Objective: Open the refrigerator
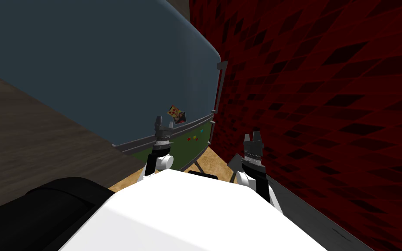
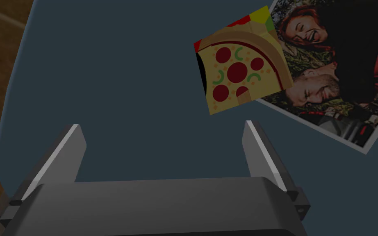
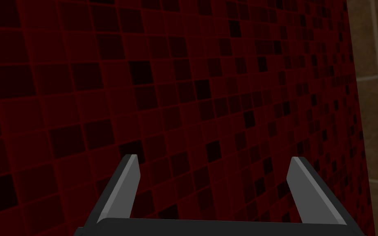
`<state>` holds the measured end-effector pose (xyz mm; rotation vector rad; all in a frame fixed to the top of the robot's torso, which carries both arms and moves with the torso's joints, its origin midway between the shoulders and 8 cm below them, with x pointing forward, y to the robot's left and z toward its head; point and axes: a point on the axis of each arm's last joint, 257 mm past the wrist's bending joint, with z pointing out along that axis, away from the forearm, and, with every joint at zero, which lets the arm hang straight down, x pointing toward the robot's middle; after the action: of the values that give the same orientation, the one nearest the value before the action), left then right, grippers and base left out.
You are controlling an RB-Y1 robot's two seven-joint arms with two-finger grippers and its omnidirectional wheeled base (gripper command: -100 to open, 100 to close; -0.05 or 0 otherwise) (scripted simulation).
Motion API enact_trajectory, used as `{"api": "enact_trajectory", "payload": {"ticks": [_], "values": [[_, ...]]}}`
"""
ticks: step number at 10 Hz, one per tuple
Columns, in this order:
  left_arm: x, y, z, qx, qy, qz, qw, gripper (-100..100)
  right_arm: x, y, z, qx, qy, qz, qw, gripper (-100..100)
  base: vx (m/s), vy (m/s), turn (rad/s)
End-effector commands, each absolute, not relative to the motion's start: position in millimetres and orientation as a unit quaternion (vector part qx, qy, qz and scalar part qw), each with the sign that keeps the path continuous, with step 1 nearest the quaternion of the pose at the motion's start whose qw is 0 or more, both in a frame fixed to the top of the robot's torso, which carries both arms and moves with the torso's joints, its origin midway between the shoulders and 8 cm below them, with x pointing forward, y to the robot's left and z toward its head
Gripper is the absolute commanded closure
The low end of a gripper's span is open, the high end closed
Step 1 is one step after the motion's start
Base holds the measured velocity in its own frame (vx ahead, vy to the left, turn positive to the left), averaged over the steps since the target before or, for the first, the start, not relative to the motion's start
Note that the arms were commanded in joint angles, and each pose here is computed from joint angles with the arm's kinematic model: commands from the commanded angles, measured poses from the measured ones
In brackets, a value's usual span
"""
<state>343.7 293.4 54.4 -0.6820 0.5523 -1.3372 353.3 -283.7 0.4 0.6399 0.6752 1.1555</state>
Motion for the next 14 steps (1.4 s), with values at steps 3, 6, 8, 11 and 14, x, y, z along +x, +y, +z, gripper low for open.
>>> {"api": "enact_trajectory", "payload": {"ticks": [3,6,8,11,14], "values": [[344,293,54,-0.306,0.248,-0.600,0.697,0,353,-284,0,0.291,0.307,0.526,0.737,0,0.000,0.000,0.000],[344,293,55,-0.306,0.248,-0.600,0.697,0,353,-284,1,0.291,0.307,0.526,0.737,0,0.000,0.000,0.000],[344,293,55,-0.306,0.248,-0.600,0.697,0,353,-284,1,0.291,0.307,0.526,0.737,0,0.000,0.000,0.000],[353,283,52,-0.296,0.280,-0.601,0.688,-100,353,-284,0,0.291,0.308,0.526,0.737,0,0.037,-0.017,-0.036],[364,275,46,-0.300,0.308,-0.601,0.674,-100,353,-284,0,0.292,0.308,0.526,0.737,0,0.100,-0.041,-0.058]]}}
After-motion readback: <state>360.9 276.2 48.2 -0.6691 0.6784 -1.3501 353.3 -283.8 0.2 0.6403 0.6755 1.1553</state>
